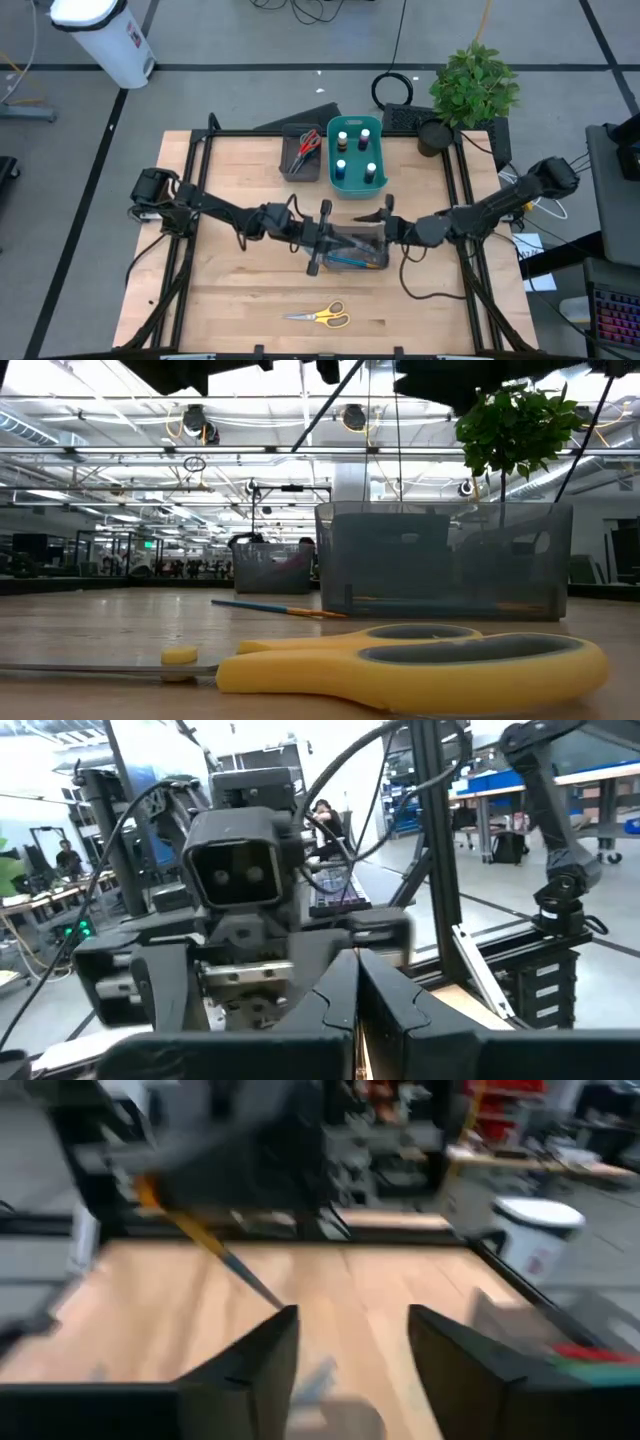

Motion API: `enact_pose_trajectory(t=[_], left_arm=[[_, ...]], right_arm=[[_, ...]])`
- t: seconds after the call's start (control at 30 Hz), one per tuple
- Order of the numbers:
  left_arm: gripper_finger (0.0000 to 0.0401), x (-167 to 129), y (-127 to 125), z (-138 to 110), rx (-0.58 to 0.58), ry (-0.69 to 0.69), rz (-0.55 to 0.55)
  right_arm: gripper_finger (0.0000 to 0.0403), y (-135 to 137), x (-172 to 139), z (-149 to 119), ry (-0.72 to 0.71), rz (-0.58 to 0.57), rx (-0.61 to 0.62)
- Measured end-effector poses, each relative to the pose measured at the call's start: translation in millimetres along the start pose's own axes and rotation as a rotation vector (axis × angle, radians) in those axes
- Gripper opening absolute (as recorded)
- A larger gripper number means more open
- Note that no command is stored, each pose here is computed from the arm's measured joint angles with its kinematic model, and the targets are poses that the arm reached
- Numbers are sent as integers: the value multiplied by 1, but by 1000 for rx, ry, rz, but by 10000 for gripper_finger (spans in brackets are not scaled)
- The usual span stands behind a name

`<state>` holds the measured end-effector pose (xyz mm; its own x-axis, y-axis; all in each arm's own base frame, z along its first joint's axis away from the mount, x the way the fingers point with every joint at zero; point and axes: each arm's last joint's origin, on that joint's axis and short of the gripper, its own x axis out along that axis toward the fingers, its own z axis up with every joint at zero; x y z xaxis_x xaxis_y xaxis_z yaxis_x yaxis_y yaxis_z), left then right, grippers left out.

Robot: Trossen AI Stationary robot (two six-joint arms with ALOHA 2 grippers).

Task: Pick & Place Paint Supplies
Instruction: Put the blue paint brush into the bottom black bin

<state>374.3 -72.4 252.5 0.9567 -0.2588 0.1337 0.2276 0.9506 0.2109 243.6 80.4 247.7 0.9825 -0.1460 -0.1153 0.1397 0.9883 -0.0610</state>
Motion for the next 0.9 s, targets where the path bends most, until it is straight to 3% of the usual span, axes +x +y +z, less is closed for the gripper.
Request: enact_pose_trajectory(t=[0.17, 0.33, 0.6, 0.9], left_arm=[[3, 0, 4, -1, 2, 9, 39], [3, -1, 7, -2, 8, 20, 66], [4, -1, 9, -3, 39, 43, 121], [7, -1, 10, -4, 39, 54, 144]], right_arm=[[232, -1, 23, -6, -104, 110, 18], [225, -3, 34, -12, -146, 119, 33], [151, -2, 35, -12, -153, 188, 29], [19, -3, 36, -11, -167, 183, 14]])
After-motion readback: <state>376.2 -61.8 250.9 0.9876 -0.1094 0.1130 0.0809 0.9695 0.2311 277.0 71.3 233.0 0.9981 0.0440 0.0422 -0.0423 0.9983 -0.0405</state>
